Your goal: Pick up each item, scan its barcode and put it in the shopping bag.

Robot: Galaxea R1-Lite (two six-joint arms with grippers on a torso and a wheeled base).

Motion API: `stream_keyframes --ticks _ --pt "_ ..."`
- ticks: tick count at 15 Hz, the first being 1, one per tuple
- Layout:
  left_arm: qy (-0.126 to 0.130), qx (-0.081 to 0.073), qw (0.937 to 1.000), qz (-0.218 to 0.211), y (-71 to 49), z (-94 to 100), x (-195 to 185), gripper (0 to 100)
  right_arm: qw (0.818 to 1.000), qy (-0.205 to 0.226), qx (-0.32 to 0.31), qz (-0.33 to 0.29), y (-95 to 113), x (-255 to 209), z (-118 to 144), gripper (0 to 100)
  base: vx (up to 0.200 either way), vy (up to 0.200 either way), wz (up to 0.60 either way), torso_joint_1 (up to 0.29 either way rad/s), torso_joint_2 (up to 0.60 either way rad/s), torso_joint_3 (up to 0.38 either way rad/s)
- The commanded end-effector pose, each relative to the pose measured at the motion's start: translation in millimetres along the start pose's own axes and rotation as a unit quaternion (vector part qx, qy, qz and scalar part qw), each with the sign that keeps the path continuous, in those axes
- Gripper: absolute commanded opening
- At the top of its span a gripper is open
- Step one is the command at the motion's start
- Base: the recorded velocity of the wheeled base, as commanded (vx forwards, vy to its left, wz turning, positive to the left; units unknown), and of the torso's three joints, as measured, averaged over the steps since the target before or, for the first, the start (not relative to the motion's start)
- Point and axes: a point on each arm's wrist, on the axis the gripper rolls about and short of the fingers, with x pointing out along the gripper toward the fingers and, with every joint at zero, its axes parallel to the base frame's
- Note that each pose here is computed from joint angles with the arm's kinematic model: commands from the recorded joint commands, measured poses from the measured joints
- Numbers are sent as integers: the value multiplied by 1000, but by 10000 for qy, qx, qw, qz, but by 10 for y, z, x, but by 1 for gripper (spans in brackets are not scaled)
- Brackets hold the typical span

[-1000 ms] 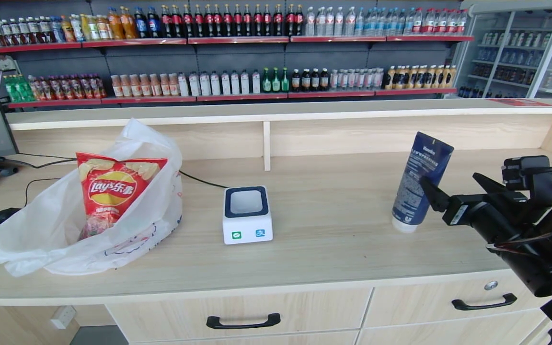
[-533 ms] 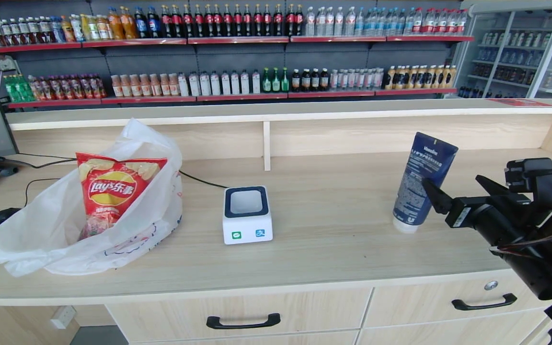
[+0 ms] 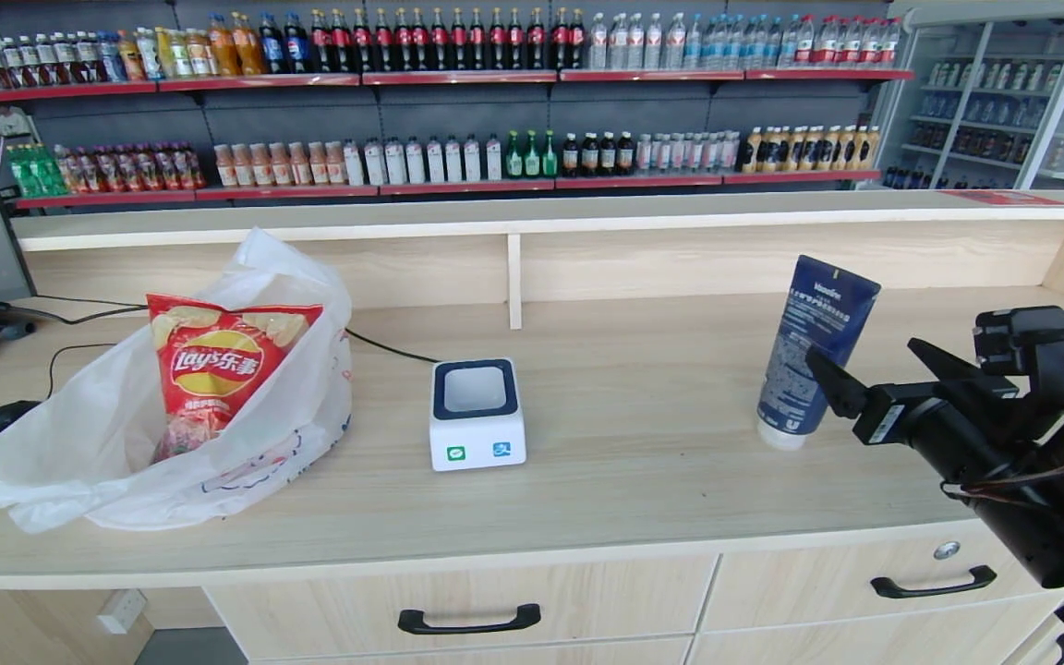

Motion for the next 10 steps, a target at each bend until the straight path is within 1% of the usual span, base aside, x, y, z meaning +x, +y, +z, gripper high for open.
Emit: stream_keyframes --ticks 1,5,10 --pt "1 -2 10000 0 0 -2 0 100 9999 57 38 135 68 -2 -29 100 0 0 0 0 0 0" --pt "-6 -2 10000 0 0 0 0 100 9994 279 135 145 93 89 -165 100 0 0 0 0 0 0" --pt "-6 -9 10000 0 0 0 0 100 9996 167 218 108 121 346 -218 100 0 0 0 0 0 0"
